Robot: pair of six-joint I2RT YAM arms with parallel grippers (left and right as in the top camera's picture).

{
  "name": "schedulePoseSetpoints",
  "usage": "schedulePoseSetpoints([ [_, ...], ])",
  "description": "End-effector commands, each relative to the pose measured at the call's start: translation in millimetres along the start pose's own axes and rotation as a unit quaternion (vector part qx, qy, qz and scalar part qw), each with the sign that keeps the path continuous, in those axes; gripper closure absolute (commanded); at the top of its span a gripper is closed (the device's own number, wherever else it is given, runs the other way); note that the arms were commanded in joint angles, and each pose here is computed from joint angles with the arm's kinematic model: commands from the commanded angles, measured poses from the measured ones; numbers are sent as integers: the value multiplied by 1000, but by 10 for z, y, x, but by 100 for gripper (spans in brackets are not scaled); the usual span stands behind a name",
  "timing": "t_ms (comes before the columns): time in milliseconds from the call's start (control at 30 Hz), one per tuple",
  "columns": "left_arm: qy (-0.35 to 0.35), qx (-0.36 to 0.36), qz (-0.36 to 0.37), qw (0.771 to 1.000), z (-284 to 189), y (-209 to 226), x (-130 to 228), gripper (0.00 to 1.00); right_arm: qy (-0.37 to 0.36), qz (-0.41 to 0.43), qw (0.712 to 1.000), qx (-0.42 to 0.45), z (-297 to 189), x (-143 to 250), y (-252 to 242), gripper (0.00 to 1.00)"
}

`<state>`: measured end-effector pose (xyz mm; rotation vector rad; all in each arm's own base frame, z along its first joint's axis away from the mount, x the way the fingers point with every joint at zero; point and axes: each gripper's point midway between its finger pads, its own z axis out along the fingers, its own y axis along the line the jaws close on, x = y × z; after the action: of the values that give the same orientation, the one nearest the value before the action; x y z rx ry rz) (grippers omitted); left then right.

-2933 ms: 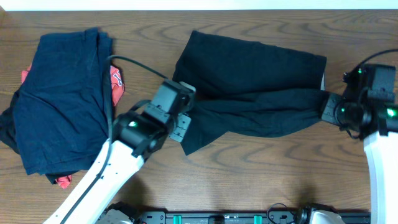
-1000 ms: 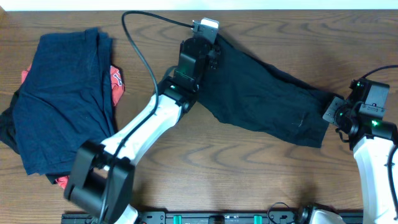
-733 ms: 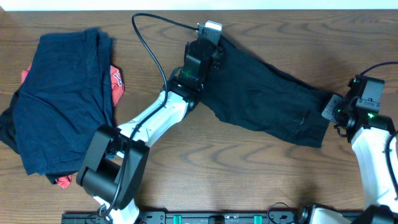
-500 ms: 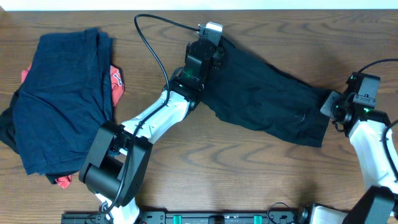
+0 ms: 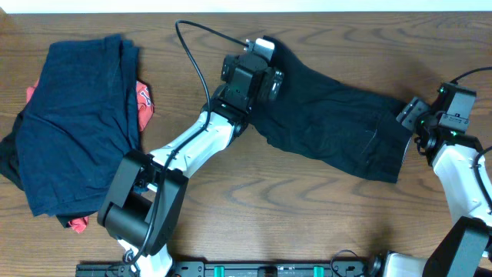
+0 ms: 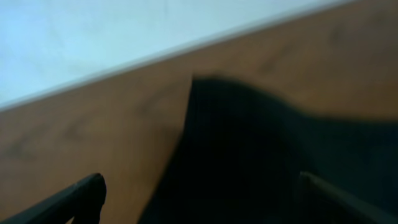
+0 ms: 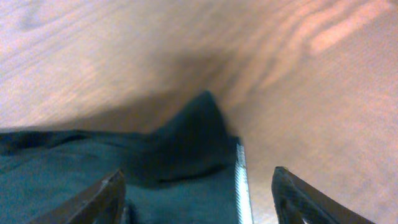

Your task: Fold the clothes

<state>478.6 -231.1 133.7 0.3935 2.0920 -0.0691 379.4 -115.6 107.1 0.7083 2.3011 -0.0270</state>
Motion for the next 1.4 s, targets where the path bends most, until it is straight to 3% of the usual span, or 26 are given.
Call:
schedulePoseSetpoints([
  [0, -15, -6, -3, 1000, -256, 102, -255, 2, -1, -41, 993, -109, -110, -33, 372, 32],
  [133, 18, 15, -4, 1000, -429, 65, -172, 2, -18, -68, 978, -195, -303, -104, 685, 43],
  [267, 52, 78, 0, 996, -492, -139, -22, 2, 8, -77, 974, -215, -313, 45, 814, 47],
  [600, 103, 87, 4, 991, -503, -112, 233, 2, 122, -51, 980, -150, 275, 663, 630, 36],
  [967, 122, 81, 11, 989, -506, -27, 330, 2, 38, -38, 994, -91, 740, 316, 297, 30],
  [1167, 136, 81, 15, 987, -523, -23, 401, 2, 55, -35, 994, -85, 1043, 518, 231, 30],
  [1367, 144, 84, 45, 985, -537, -12, 450, 2, 33, -36, 990, -130, 885, 338, 400, 32],
])
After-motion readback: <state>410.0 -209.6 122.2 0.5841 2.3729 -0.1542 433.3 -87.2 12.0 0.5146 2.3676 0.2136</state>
